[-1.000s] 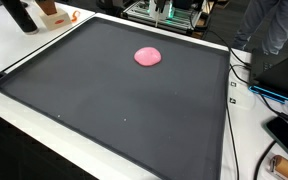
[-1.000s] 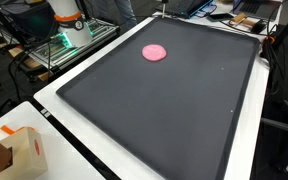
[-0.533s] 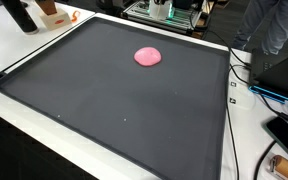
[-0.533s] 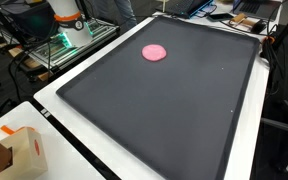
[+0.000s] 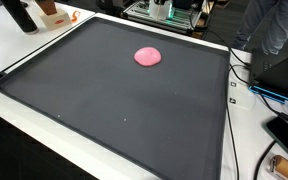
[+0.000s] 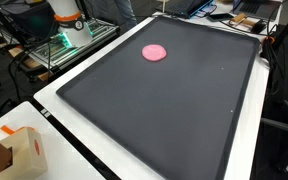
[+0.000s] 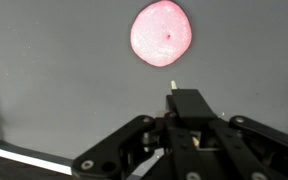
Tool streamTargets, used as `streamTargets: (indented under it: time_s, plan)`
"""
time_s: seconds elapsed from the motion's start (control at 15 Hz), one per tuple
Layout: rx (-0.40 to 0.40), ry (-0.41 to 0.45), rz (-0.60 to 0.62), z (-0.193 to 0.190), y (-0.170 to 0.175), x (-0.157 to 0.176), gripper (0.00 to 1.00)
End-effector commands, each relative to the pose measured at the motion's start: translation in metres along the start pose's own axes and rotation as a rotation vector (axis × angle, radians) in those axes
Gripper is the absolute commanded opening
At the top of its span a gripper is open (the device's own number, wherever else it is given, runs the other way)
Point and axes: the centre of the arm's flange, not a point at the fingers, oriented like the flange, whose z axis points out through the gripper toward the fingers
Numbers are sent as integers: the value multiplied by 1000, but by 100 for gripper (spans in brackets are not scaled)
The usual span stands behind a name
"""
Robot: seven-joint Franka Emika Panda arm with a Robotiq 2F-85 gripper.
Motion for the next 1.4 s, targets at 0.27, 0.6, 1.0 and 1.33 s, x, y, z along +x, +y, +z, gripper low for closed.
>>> streamTargets:
  time_s: [0.27, 0.6, 1.0, 1.33]
  plan:
    - [64, -33, 11, 27, 12, 0, 3]
    - [133, -81, 20, 69, 25, -2, 3]
    - [148, -108, 62, 118, 41, -5, 3]
    - [171, -101, 74, 147, 48, -6, 3]
